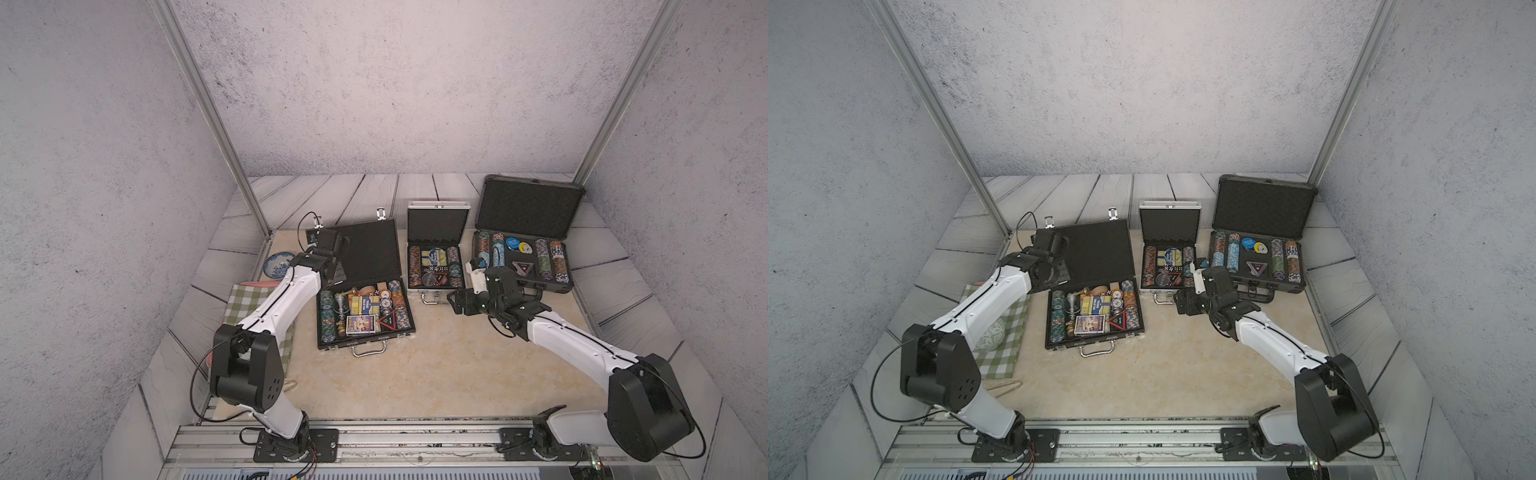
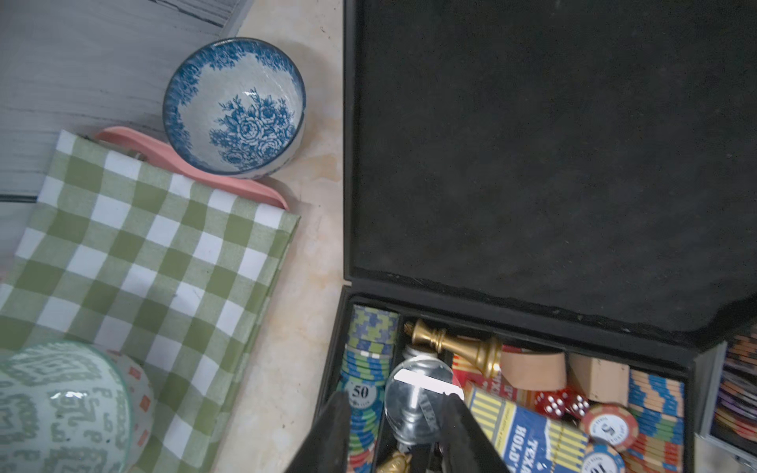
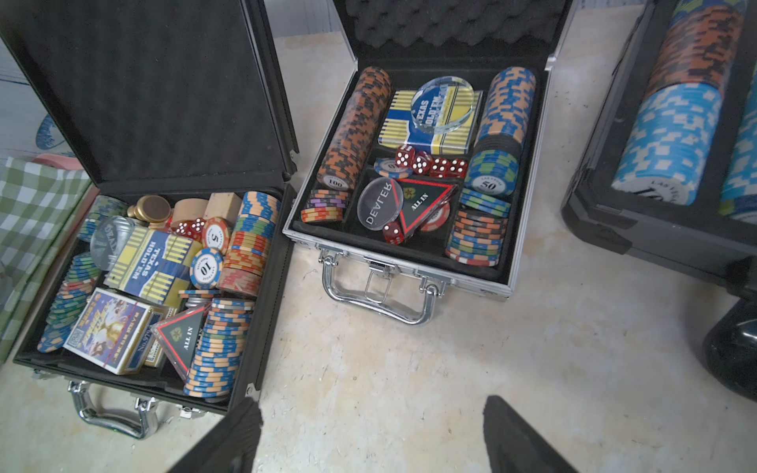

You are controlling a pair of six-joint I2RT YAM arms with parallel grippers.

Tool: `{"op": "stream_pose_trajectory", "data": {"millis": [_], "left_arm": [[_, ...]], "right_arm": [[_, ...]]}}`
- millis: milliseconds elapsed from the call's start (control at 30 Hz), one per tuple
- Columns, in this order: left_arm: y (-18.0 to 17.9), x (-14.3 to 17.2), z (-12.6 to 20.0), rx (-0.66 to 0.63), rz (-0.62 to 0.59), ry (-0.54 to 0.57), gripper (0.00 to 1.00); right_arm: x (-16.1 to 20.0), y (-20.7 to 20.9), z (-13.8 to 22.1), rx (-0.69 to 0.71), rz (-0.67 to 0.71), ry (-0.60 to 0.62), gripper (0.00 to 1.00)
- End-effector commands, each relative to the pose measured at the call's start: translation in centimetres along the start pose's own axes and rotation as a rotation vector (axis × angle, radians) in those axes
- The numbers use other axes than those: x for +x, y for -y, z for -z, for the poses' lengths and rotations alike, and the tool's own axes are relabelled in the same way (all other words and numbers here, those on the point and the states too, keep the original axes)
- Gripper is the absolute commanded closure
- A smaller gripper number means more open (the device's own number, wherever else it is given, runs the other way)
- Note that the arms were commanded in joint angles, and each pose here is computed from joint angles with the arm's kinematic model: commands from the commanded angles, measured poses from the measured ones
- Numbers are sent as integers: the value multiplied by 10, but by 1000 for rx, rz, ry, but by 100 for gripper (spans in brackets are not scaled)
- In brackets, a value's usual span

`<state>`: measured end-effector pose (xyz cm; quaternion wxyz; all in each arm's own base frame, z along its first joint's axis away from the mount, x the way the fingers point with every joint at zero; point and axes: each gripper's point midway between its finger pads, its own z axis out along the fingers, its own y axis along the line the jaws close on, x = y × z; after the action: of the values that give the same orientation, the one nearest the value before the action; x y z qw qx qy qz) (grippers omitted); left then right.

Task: Close the poker set cases
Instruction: Close the lid of the poker set case.

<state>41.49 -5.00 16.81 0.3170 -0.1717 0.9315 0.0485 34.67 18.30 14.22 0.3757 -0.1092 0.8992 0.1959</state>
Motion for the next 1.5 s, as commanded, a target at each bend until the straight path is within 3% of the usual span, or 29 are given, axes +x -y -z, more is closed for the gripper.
{"op": "stream_pose_trajectory", "data": {"millis": [0, 633, 933, 1467], "left_arm": [[-7, -24, -9, -36, -43, 48, 64], [-29, -51, -56, -72, -135, 39, 70], [-22, -60, -70, 53, -108, 69, 74], [-19, -71, -93, 154, -114, 73, 78]], "right_arm": [[-5, -5, -6, -12, -7, 1, 14], [-5, -39, -40, -48, 5, -63, 17], [-1, -50, -48, -57, 26, -87, 17], [3, -65, -52, -68, 54, -102, 17]]}}
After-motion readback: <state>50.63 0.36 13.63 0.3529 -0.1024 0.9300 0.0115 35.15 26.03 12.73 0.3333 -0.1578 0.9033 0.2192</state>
